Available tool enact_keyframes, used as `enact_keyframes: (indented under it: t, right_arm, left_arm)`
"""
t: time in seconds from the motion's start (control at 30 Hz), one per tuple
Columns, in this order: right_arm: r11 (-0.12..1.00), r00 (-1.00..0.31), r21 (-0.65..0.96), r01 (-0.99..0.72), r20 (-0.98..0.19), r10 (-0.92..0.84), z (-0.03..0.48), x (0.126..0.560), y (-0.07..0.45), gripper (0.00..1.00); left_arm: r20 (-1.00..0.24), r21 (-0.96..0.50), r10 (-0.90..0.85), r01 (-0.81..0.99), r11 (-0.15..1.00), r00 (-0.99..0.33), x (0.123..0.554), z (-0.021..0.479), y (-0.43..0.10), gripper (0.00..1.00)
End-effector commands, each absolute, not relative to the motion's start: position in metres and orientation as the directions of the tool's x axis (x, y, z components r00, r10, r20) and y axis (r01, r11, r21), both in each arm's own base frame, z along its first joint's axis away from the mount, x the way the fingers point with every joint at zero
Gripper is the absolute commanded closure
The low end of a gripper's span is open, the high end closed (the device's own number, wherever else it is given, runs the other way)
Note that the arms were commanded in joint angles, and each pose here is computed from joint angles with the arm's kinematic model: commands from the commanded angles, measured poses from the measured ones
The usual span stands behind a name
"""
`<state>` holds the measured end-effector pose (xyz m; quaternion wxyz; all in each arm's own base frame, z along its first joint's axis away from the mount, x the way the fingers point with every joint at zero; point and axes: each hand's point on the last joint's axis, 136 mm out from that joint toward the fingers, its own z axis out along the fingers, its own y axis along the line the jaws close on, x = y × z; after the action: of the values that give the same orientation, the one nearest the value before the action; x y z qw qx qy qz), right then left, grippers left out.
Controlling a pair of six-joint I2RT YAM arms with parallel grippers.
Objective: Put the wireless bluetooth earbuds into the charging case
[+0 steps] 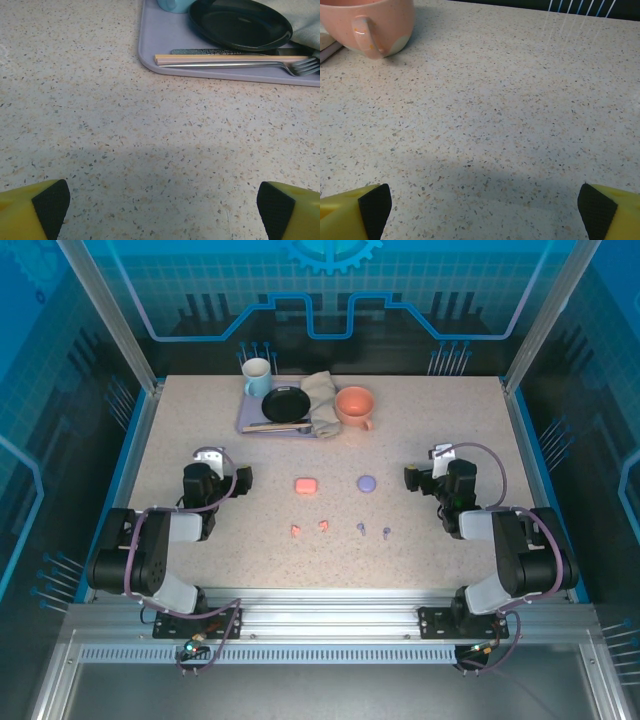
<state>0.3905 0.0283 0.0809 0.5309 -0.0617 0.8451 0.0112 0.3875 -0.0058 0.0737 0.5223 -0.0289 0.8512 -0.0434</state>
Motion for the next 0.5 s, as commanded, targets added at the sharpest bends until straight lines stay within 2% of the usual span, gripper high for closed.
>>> enact_keyframes:
  t: [0.0, 0.17, 0.3, 0.47]
  right_arm:
    - [0.999, -0.423, -0.051, -0.018, -0.905, -0.054, 0.107, 0.397, 0.013, 0.0]
    - [0.995, -0.494, 0.05, 0.089, -0.865, 0.088, 0.134, 0.383, 0.002, 0.0]
    - [0.916, -0.529, 0.237, 0.324, -0.757, 0.384, 0.144, 0.358, -0.017, 0.0]
    - [0.895, -0.644, 0.346, 0.281, -0.624, 0.443, 0.16, 0.351, 0.007, 0.0]
  left_arm:
    - [-0.893, -0.117, -0.117, -0.026, 0.993, -0.435, 0.399, 0.103, -0.002, 0.01]
    - [-0.827, -0.151, -0.183, -0.105, 0.983, -0.531, 0.393, 0.112, 0.0, 0.01]
    - [-0.803, -0.123, -0.165, -0.111, 0.986, -0.572, 0.387, 0.133, -0.016, 0.01]
    - [-0.655, -0.261, -0.346, -0.229, 0.938, -0.671, 0.377, 0.154, -0.029, 0.01]
